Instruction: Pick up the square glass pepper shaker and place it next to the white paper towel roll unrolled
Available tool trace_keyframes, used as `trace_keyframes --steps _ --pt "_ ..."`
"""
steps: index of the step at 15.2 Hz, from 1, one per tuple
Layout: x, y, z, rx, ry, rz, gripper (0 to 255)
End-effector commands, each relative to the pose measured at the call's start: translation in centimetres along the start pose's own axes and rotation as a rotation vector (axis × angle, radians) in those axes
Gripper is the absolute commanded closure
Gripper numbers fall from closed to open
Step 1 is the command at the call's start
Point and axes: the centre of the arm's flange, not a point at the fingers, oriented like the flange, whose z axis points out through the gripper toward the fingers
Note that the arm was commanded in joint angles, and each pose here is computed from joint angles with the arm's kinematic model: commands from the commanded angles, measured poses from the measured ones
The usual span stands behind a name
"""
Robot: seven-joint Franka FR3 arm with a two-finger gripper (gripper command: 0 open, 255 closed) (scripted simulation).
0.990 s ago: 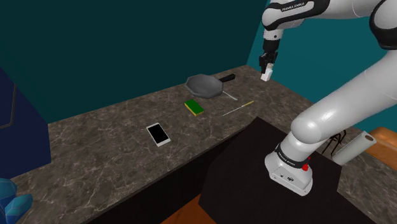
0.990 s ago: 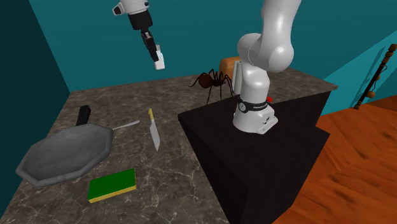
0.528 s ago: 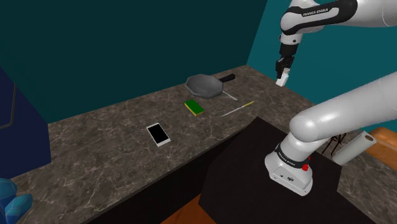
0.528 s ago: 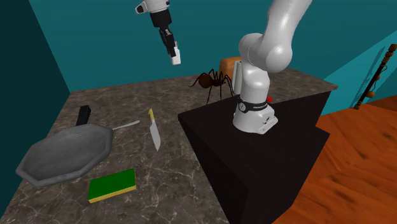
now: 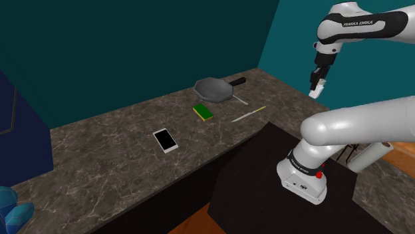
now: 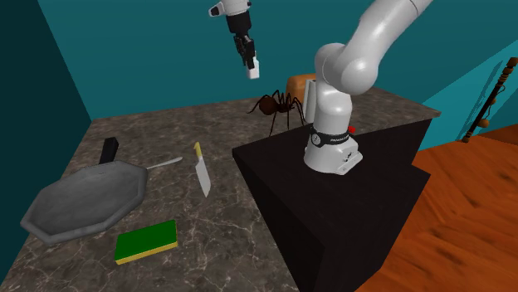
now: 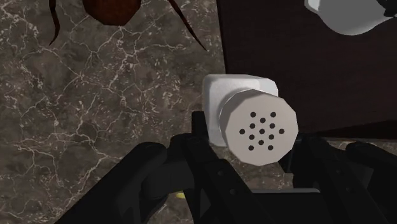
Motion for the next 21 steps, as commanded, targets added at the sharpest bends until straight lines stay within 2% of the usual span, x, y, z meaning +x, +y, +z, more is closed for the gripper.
trace_keyframes --steps 1,21 --pt "-2.4 0.9 0.6 -0.001 -0.001 -0.001 255" --pt "-26.8 9.3 6.1 -0.001 -0.001 -0.001 255"
